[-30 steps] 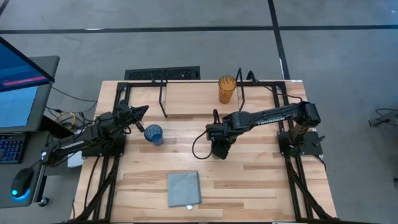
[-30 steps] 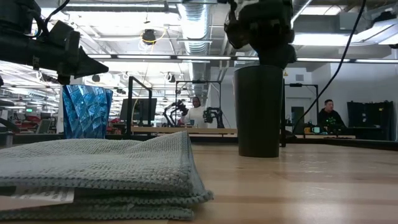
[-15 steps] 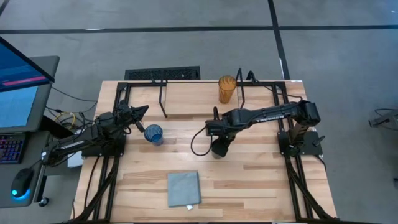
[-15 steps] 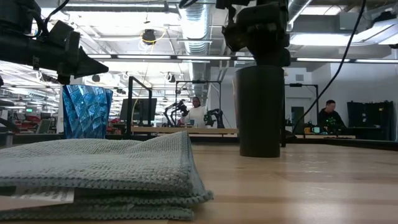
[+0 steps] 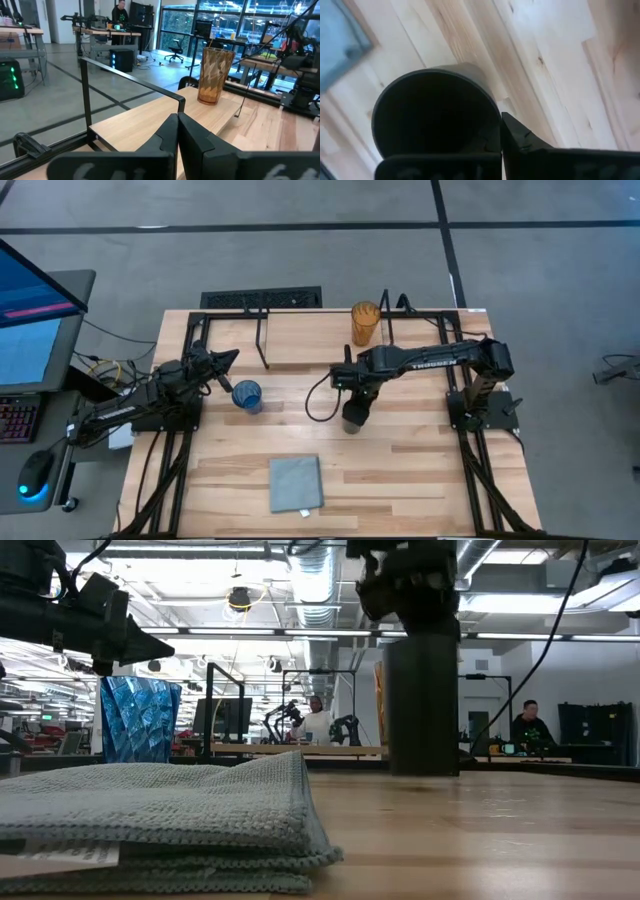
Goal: Stack small to large cups/mugs on shelf
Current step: Put the black cup on the shelf
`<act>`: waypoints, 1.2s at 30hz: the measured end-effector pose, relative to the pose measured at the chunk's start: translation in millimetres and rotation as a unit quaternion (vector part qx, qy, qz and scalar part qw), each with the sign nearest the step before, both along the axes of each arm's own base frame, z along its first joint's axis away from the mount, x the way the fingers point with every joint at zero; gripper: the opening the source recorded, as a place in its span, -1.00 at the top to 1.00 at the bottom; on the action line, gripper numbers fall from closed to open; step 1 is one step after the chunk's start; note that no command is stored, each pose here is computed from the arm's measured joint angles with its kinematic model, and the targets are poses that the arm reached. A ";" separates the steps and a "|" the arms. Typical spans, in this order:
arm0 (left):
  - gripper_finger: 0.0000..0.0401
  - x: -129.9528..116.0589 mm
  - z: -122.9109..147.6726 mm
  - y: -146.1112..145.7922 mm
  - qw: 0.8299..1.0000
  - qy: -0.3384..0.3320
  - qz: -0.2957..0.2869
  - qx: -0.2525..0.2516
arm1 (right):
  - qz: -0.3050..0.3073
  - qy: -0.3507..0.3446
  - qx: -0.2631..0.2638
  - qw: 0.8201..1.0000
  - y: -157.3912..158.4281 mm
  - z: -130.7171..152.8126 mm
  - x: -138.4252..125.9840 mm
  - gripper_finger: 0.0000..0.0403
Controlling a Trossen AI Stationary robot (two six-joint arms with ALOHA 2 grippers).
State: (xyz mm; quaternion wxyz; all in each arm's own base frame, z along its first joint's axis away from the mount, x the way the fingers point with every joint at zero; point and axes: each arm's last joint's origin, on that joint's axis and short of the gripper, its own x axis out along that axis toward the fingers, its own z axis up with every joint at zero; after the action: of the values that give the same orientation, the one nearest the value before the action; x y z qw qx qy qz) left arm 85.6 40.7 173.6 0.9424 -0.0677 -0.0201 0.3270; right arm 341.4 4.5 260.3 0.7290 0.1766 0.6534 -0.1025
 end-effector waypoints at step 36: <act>1.00 0.0 0.0 0.0 1.000 0.000 0.000 0.000 | -0.091 -0.198 -0.107 0.970 -143.8 126.8 2.0 0.98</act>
State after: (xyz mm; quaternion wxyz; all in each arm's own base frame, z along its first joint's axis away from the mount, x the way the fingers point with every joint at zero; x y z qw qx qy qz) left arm 85.6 40.8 173.6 0.9423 -0.0677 -0.0200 0.3273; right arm 343.4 -139.3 387.1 0.8459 0.1734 0.4627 -0.2008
